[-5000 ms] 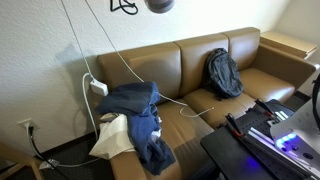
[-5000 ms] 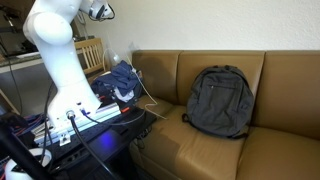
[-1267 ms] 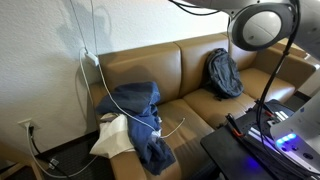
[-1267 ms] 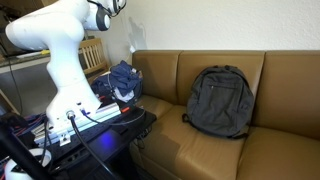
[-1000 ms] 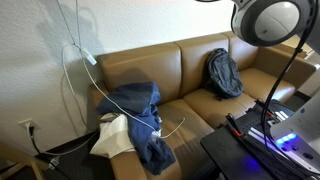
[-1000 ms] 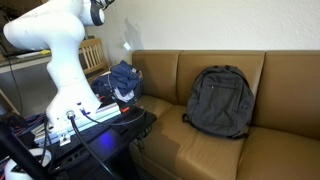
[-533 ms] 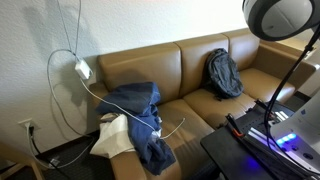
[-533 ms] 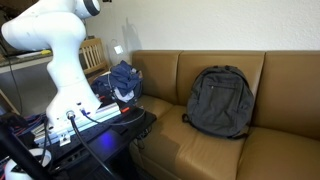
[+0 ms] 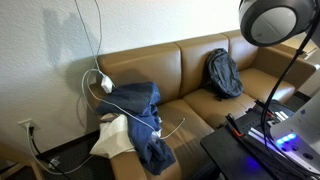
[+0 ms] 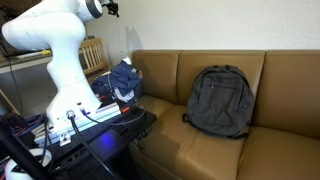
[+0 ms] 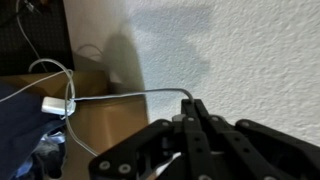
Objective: Pick the charger on the couch and put it on the shoulder of the couch
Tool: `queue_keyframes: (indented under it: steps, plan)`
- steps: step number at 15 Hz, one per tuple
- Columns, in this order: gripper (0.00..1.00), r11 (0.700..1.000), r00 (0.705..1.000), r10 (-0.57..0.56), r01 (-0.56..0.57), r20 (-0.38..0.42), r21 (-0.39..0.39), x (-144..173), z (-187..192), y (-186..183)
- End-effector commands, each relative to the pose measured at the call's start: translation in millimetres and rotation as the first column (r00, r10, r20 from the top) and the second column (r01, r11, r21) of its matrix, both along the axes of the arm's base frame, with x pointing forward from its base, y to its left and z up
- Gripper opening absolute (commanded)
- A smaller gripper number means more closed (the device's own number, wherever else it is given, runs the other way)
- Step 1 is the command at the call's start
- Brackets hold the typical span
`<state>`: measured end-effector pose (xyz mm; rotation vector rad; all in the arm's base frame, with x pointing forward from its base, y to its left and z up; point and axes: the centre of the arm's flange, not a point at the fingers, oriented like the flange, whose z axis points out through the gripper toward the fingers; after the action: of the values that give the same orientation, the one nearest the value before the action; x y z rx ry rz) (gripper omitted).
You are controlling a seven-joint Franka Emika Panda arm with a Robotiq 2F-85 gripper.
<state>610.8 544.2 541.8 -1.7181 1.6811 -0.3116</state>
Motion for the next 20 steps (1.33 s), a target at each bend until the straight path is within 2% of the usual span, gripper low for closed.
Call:
queue_keyframes:
  steps: [1,2,6,7,8,10,12,15,18,20]
  plan:
    - [0.01,0.986,0.994,-0.050,0.066,-0.102,0.155,-35.7,-54.0,-47.7]
    - [0.04,0.998,0.997,-0.027,0.032,-0.076,0.059,7.3,-24.6,1.2]
    - [0.01,0.993,0.993,-0.053,0.064,-0.105,0.102,15.6,-40.6,-1.1]
    - [0.01,0.990,0.984,-0.078,0.096,-0.159,0.105,22.9,-53.0,-4.8]
    - [0.01,0.988,0.965,-0.135,0.147,-0.226,0.037,28.5,-81.8,-18.2]
    - [0.01,0.982,0.936,-0.188,0.184,-0.297,-0.043,25.6,-138.7,-45.1]
    - [0.01,0.969,0.891,-0.245,0.210,-0.383,-0.131,25.0,-182.7,-65.4]
    - [0.01,0.945,0.803,-0.314,0.214,-0.507,-0.246,22.8,-248.5,-99.7]
    - [0.01,0.930,0.694,-0.351,0.180,-0.629,-0.321,16.9,-289.5,-124.5]
    - [0.01,0.916,0.606,-0.385,0.160,-0.696,-0.368,9.2,-313.9,-139.8]
